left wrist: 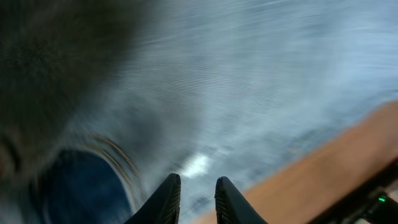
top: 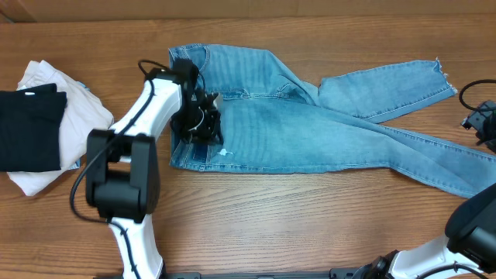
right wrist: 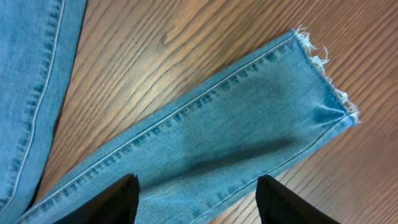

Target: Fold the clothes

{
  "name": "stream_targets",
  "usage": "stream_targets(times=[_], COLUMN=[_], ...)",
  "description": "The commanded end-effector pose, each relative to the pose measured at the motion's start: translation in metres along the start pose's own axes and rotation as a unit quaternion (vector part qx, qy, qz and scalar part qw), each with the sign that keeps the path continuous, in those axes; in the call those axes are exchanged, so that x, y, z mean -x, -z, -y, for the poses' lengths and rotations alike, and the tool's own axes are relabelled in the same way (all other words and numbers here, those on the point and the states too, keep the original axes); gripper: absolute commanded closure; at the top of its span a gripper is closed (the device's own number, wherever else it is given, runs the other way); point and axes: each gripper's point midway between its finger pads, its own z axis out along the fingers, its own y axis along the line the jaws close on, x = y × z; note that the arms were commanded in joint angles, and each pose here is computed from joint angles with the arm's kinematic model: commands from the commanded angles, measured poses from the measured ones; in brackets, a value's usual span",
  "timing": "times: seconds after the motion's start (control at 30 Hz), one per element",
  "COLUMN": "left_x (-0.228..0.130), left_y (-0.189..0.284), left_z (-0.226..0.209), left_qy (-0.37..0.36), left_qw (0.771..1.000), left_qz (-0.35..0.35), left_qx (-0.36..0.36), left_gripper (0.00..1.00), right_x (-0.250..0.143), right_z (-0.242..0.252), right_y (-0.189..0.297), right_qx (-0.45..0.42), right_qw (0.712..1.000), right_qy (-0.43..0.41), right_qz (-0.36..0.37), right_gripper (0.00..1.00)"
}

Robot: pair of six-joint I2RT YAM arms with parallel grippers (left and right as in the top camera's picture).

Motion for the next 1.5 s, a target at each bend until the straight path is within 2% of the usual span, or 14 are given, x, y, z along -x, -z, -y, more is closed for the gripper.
stream_targets(times=[0.0,0.23,0.37,0.63,0.9,1.07,1.27,1.33,1.47], left_x=[-0.012,-0.034,-0.056,-0.085,-0.113,-0.124,-0.124,-0.115,-0.09], left_y=[-0.027,-0.04,-0.033,-0.015,0.009,0.014,0.015,0.016,0.034], left_z=[-0.028,-0.061,-0.084,-0.132,-0.169,-0.169,-0.168,-0.164,-0.152], left_qy=[0.052,0.088,0.142,0.249,0.311,0.316,0.315,0.315,0.301], left_qw=[0.997,0.988,0.974,0.953,0.932,0.926,0.927,0.932,0.948], left_qz=[-0.048,-0.106,-0.137,-0.15,-0.168,-0.189,-0.188,-0.166,-0.092], left_qx=[0.02,0.074,0.109,0.083,0.082,0.083,0.083,0.07,0.042], left_gripper=[0.78,0.78,0.79,0.79,0.8,0.82,0.86,0.85,0.82], right_x=[0.005,0.002,-0.004,-0.023,-0.036,-0.027,-0.018,-0.024,-0.03], right_z=[-0.001,-0.001,-0.001,0.0,-0.003,-0.049,-0.091,-0.117,-0.152], right_y=[0.002,-0.003,-0.014,-0.034,-0.056,-0.051,-0.044,-0.038,-0.035], right_qx=[0.007,0.007,0.004,0.002,0.011,0.136,0.185,0.213,0.227], right_qw=[1.0,1.0,1.0,0.999,0.999,0.99,0.978,0.967,0.953], right_qy=[-0.006,-0.006,-0.005,-0.003,-0.003,0.036,0.097,0.141,0.194], right_qz=[0.007,0.004,-0.007,-0.033,-0.041,-0.023,0.016,0.024,0.041], right_gripper=[0.3,0.31,0.31,0.31,0.31,0.32,0.31,0.36,0.38])
